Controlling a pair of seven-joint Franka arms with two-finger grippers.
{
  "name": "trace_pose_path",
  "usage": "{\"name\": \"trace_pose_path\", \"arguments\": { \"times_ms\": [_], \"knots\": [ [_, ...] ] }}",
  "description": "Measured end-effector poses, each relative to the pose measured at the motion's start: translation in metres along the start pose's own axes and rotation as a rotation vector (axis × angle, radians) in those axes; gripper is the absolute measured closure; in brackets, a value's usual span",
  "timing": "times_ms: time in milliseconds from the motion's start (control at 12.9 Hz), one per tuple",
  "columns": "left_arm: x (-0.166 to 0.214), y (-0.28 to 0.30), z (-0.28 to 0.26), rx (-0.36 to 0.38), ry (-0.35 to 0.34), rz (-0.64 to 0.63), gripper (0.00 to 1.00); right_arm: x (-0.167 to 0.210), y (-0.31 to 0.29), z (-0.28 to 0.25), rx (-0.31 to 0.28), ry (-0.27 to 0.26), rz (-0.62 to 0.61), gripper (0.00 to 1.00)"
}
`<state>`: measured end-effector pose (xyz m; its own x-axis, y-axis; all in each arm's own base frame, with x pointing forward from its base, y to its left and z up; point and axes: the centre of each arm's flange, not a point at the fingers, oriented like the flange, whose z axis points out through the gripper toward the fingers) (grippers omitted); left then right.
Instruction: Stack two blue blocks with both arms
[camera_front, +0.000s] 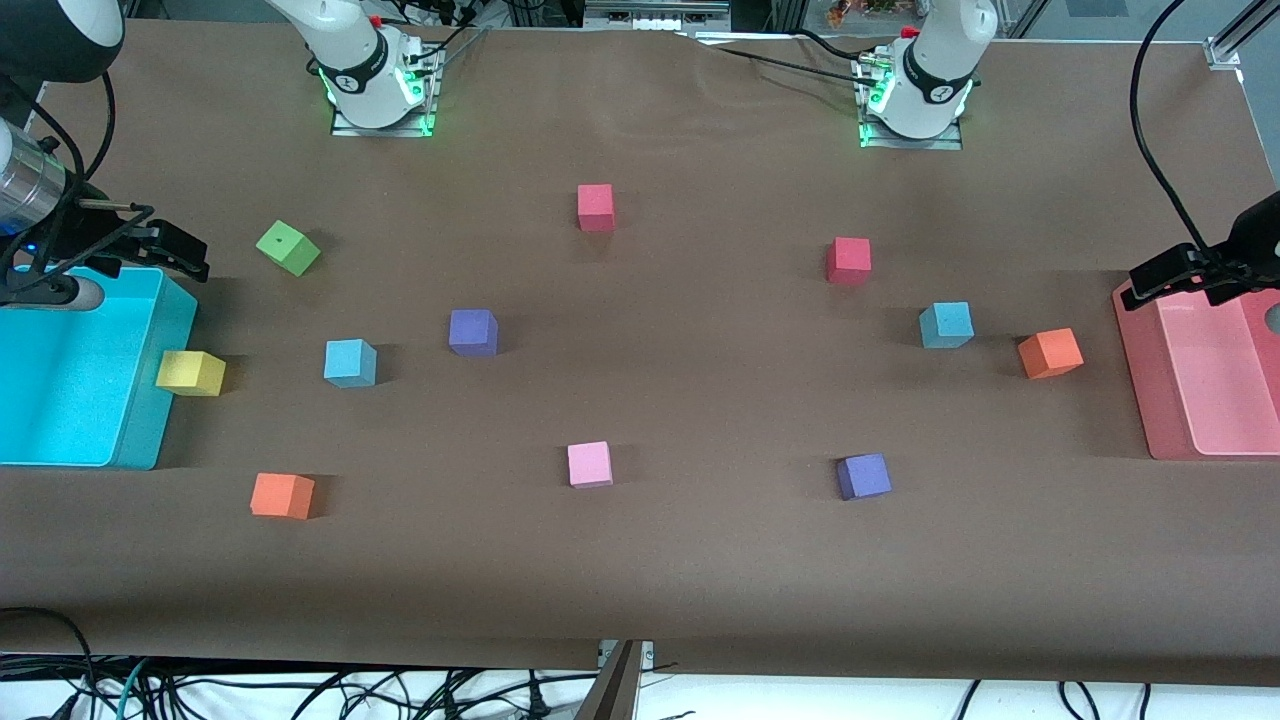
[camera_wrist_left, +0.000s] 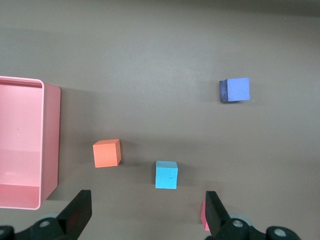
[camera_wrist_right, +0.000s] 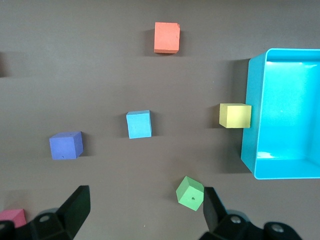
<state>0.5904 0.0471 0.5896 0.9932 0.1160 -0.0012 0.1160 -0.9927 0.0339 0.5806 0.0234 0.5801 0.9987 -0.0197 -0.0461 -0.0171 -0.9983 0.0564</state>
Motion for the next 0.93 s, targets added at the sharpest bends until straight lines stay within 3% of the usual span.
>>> {"name": "trace_pose_path", "arguments": {
  "times_ms": [929],
  "knots": [
    [0.0005, -0.0105, -0.0026, 0.001, 0.005, -0.018, 0.0, -0.0003, 0.0, 0.001, 0.0, -0.005, 0.0, 0.0]
  ]
}}
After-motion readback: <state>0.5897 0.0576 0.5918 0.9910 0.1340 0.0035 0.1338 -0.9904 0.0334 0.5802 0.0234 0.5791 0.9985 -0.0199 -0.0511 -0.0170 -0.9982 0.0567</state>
